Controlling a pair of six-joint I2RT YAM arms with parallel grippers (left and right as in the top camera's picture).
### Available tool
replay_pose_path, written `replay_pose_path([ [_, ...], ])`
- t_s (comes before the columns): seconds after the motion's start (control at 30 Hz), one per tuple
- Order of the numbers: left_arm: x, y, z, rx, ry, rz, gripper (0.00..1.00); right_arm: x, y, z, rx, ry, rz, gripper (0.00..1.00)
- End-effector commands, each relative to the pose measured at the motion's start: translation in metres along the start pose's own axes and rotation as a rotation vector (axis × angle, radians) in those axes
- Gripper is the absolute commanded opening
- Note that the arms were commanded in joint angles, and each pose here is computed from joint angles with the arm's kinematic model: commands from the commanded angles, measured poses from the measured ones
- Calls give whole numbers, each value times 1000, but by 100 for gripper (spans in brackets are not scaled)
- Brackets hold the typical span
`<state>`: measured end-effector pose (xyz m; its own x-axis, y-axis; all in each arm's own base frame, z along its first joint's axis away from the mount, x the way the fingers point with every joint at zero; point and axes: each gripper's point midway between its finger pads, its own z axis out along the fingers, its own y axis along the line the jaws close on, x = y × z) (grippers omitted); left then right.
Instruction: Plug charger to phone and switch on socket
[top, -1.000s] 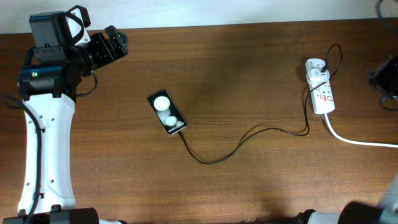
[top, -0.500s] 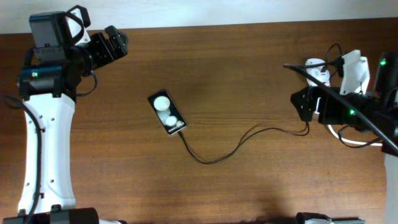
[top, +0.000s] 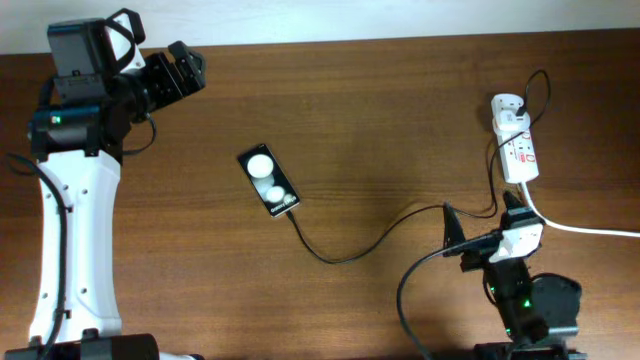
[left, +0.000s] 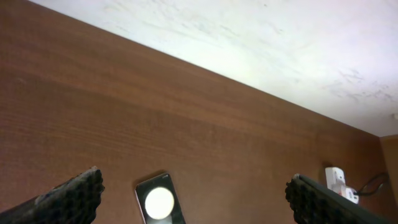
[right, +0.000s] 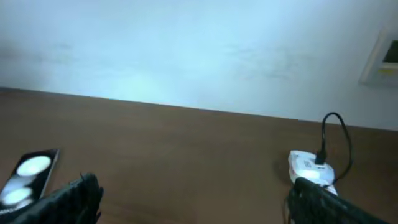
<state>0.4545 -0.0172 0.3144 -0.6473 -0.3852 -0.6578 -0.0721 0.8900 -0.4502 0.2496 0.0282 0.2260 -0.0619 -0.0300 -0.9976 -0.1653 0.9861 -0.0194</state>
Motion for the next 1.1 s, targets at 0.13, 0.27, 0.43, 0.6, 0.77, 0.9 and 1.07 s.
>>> replay_pose_path([
  [0.13, 1, 3, 2, -4, 5, 12, 99, 41, -3, -1, 31, -76, -11, 98],
  [0.27, 1, 3, 2, -4, 5, 11, 99, 68, -5, -1, 40, 3, 2, 99],
  [0.43, 2, 3, 2, -4, 5, 11, 99, 67, -5, -1, 40, -1, 11, 99],
  [0.6, 1, 3, 2, -4, 5, 12, 99, 67, -5, -1, 40, -1, 11, 99],
  [0.77, 20, 36, 0, -177, 63, -16, 99, 67, -5, -1, 40, -1, 11, 99],
  [0.9, 44, 74, -33, -405, 79, -14, 99, 68, -5, -1, 40, 0, 11, 99],
  [1.07, 86, 45, -39, -109, -143, 371, 99, 67, -5, -1, 40, -1, 11, 99],
])
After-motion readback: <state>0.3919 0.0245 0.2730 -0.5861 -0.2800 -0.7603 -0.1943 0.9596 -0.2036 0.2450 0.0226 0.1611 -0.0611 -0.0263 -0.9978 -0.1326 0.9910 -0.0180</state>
